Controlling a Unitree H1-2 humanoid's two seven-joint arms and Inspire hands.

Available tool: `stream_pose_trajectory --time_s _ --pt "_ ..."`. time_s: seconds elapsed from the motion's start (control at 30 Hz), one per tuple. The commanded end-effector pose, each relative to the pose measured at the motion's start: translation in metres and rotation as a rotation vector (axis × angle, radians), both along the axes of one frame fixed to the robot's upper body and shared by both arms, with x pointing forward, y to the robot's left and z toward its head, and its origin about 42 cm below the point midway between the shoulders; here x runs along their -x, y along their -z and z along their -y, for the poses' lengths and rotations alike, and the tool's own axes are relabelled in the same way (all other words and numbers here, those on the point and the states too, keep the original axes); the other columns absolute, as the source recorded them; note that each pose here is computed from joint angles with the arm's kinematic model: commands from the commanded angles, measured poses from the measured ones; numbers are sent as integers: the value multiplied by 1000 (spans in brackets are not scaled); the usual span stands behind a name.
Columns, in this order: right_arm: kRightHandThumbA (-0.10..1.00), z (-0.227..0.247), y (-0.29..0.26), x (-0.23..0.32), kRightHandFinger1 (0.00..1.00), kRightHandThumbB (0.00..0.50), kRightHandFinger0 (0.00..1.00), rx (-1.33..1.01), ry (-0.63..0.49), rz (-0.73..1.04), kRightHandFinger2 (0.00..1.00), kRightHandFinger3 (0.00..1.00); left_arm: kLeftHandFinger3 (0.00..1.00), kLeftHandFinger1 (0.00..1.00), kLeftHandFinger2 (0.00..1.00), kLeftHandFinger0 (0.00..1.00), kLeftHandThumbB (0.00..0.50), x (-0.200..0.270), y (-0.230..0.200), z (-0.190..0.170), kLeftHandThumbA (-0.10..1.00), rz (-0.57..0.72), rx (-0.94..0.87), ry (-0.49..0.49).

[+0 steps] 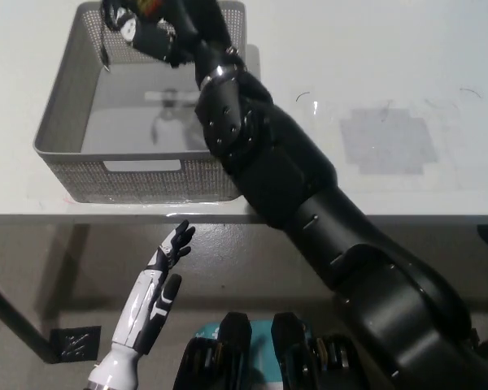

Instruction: Use the right hand to pick up a black power cord and place it into a container on the left hand side

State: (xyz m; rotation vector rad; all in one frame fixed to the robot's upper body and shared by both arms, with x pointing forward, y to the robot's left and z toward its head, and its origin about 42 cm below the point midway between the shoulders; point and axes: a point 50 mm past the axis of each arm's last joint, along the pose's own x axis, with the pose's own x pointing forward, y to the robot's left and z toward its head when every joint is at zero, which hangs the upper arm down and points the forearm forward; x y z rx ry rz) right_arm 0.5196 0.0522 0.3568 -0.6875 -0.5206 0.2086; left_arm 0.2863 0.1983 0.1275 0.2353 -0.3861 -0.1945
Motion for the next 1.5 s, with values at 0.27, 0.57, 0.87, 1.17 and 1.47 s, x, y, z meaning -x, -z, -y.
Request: stream_pose_trajectory --time_s 0.27,0.57,0.87,1.17,1.47 --pt "-100 12 9 -16 405 140 0 8 31 -34 827 959 1000 1000 1000 1000 151 -2 -13 3 1000 54 -30 34" --pt "958 29 23 -30 1000 499 1000 271 -54 -264 1000 1000 1000 1000 1000 1000 179 -7 -17 5 1000 58 -43 45" --pt "1000 42 24 -32 1000 428 1000 277 -74 -252 1000 1000 1000 1000 1000 1000 162 -6 -19 8 1000 88 -82 74" --pt "1000 60 25 -33 1000 447 1000 230 -44 -198 1000 1000 1000 1000 1000 1000 157 -5 -19 9 1000 86 -105 76" --pt "1000 100 -31 -20 1000 493 1000 -50 -95 44 1000 1000 1000 1000 1000 1000 161 -3 -17 10 1000 66 -99 81"
